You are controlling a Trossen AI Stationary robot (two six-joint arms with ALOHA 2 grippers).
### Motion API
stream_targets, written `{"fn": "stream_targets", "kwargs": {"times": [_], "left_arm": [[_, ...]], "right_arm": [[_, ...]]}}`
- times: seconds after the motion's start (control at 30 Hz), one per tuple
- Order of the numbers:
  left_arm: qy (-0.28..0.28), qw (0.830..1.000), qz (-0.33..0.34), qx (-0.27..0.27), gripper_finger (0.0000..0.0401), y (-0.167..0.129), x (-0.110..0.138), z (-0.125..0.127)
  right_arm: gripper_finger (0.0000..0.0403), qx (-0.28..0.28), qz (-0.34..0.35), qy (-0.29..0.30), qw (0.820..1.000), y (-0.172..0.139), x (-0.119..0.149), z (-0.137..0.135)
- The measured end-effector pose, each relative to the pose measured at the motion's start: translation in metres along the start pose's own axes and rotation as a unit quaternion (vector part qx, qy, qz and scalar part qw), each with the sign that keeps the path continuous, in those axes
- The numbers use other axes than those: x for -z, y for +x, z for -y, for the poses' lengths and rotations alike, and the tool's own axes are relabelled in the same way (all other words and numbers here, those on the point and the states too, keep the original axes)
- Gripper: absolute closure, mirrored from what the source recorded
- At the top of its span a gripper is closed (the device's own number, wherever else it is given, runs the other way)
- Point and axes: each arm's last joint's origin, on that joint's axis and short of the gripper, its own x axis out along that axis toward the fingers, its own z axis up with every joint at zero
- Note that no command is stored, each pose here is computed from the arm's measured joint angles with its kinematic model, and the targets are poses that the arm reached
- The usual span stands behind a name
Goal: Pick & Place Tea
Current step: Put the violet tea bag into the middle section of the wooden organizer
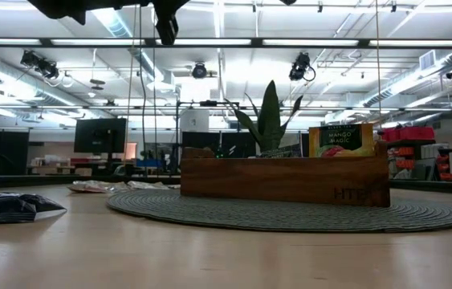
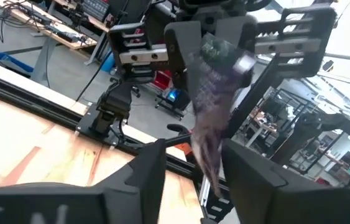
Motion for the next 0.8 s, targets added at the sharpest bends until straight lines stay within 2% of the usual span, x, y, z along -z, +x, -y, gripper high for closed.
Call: {"fn": "stream_targets", "kwargs": {"times": [0.3,0.57,0.8], "left_arm": [[-0.001,1.000,-0.006,0.016,0.0386,0.000,0.000,0.001],[-0.017,0.999,-0.017,0.026,0.0396,0.000,0.001,0.001],[-0.038,0.994,-0.095,0.032,0.0397,-0.001,0.013,-0.002]], "right_arm": [[0.0396,-0.002,0.002,-0.008,1.000,0.001,0.000,0.000],[0.0361,-0.022,-0.022,-0.009,0.999,-0.001,0.001,-0.001],[0.0316,-0.045,-0.101,0.012,0.994,-0.019,0.001,0.003]]}}
